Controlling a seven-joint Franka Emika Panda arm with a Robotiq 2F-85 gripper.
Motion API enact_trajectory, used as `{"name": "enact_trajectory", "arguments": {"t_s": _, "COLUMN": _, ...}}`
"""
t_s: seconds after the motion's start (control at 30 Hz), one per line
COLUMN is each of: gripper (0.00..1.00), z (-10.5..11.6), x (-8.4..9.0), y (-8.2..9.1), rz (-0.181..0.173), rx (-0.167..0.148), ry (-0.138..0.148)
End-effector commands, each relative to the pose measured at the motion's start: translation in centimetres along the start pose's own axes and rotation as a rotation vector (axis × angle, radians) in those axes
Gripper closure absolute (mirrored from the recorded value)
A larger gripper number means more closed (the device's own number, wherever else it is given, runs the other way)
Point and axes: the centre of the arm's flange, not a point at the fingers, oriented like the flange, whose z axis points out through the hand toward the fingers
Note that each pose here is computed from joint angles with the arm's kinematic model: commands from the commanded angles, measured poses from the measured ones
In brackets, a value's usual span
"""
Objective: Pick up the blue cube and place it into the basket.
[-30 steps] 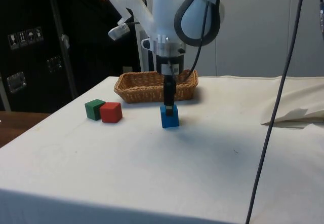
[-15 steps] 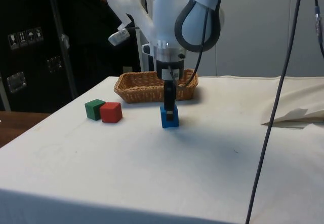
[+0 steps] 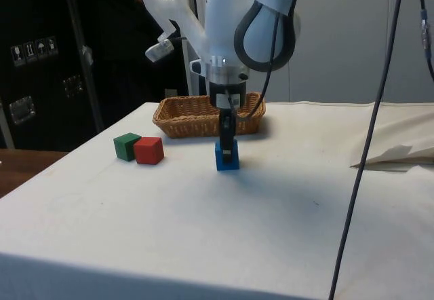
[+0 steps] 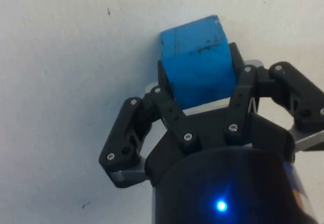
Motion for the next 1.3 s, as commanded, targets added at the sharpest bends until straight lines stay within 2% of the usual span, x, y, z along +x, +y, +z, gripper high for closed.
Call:
{"name": "enact_trajectory", "arguments": {"t_s": 0.0, "gripper": 1.0, "z": 0.0, "x": 0.0, "y": 0.0, "rz": -0.001, "rx": -0.002, "ry": 0.007}}
{"name": "enact_trajectory", "arguments": {"t_s": 0.07, "gripper": 1.0, "z": 0.0, "x": 0.0, "y": 0.0, "rz": 0.0, "rx": 0.0, "ry": -0.001}}
{"name": "enact_trajectory", "arguments": {"t_s": 0.1, "gripper": 1.0, "z": 0.0, "x": 0.0, "y": 0.0, "rz": -0.001, "rx": -0.002, "ry": 0.007}}
{"name": "enact_trajectory", "arguments": {"t_s": 0.23, "gripper": 0.99, "z": 0.0, "x": 0.0, "y": 0.0, "rz": -0.001, "rx": -0.002, "ry": 0.007}}
{"name": "enact_trajectory", "arguments": {"t_s": 0.37, "gripper": 0.99, "z": -1.2, "x": 0.4, "y": 0.3, "rz": 0.003, "rx": -0.005, "ry": 0.016}}
{"name": "enact_trajectory", "arguments": {"t_s": 0.4, "gripper": 0.99, "z": -0.7, "x": 0.5, "y": 0.3, "rz": 0.003, "rx": -0.005, "ry": 0.016}}
{"name": "enact_trajectory", "arguments": {"t_s": 0.63, "gripper": 0.99, "z": -4.2, "x": 1.3, "y": 0.7, "rz": 0.008, "rx": -0.01, "ry": 0.034}}
{"name": "enact_trajectory", "arguments": {"t_s": 0.97, "gripper": 0.99, "z": -6.8, "x": 2.1, "y": 1.2, "rz": 0.013, "rx": -0.017, "ry": 0.059}}
{"name": "enact_trajectory", "arguments": {"t_s": 1.23, "gripper": 0.99, "z": -10.4, "x": 3.4, "y": 1.8, "rz": 0.023, "rx": -0.022, "ry": 0.071}}
{"name": "enact_trajectory", "arguments": {"t_s": 1.27, "gripper": 0.99, "z": -10.0, "x": 3.3, "y": 1.8, "rz": 0.019, "rx": -0.023, "ry": 0.073}}
